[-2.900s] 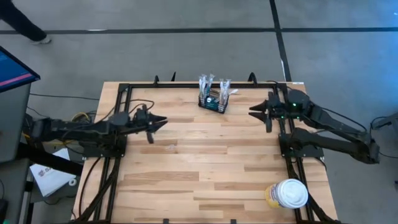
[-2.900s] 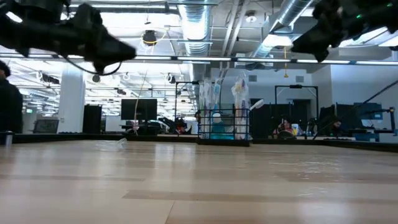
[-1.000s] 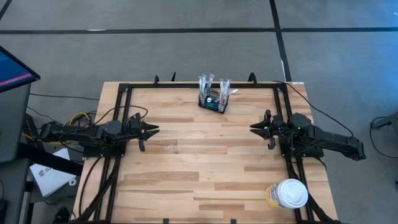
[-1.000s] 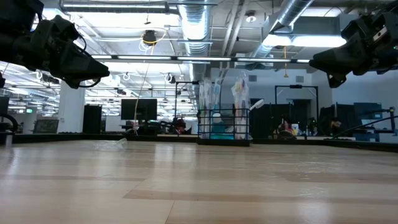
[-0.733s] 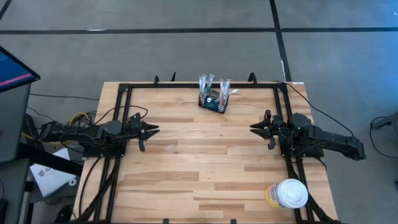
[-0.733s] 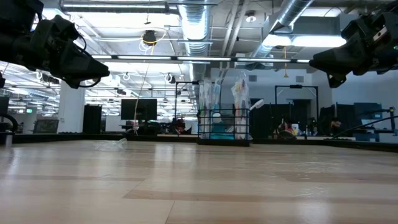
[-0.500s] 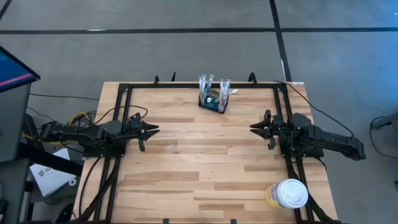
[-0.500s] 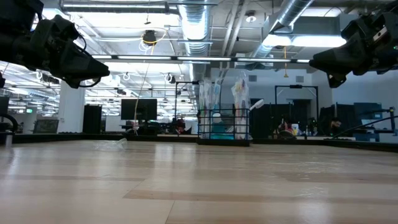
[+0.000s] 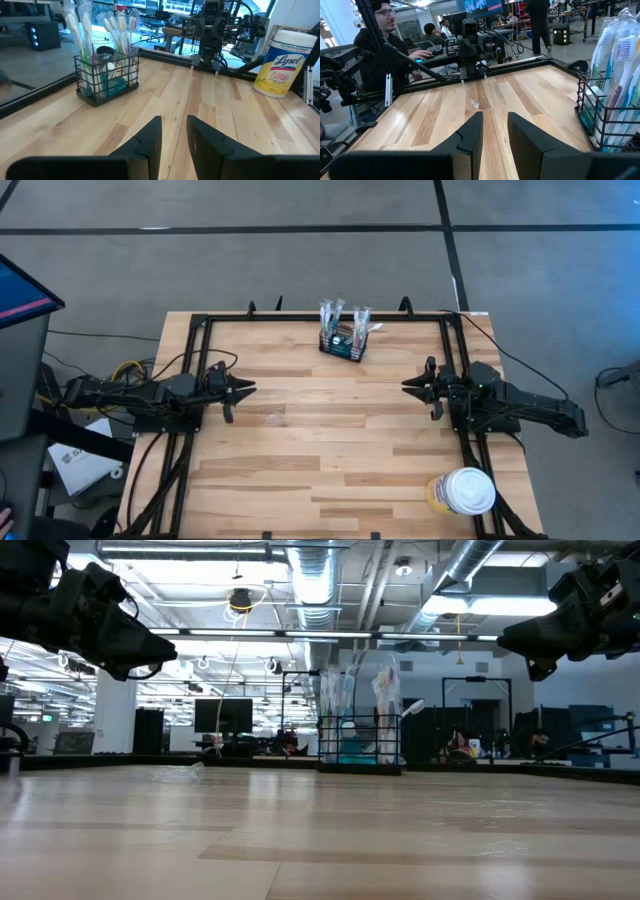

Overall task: Pick & Place toothbrushing station
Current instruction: Return to Home Position

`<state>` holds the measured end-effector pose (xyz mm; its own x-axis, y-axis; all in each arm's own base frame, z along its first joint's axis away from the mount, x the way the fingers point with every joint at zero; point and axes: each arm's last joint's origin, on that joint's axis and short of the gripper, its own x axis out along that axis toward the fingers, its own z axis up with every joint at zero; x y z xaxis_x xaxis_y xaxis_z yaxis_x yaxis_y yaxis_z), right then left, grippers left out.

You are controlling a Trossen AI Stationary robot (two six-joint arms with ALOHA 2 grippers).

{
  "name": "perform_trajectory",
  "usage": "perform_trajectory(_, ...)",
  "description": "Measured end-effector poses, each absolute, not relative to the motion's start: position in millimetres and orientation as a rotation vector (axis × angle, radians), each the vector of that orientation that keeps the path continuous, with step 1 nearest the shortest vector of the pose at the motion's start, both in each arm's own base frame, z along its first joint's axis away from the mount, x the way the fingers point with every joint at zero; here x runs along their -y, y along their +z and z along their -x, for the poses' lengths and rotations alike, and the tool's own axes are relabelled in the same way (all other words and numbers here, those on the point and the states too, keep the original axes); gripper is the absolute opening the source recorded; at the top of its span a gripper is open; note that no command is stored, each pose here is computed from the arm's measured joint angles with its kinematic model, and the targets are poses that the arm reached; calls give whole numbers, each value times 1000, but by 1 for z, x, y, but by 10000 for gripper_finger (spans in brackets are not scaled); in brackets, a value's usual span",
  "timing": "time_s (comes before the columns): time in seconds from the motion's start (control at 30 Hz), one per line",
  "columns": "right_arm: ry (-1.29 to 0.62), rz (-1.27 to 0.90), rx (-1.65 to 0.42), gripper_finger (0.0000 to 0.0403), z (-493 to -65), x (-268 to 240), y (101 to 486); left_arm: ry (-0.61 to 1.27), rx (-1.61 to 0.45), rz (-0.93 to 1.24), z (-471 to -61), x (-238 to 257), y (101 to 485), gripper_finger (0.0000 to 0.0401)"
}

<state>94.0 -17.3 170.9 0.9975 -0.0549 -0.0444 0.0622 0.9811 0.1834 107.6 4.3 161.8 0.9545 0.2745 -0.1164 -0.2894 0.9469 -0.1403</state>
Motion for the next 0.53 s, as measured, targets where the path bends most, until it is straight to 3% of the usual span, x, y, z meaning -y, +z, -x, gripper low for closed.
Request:
perform_trajectory(0.4, -59, -186, -39, 82, -94, 17, 171, 287, -89, 158, -108, -4, 163, 85)
perform_trajectory(0.53, -59, -186, -39, 82, -94, 17, 171, 390, -75, 152, -107, -7, 163, 85)
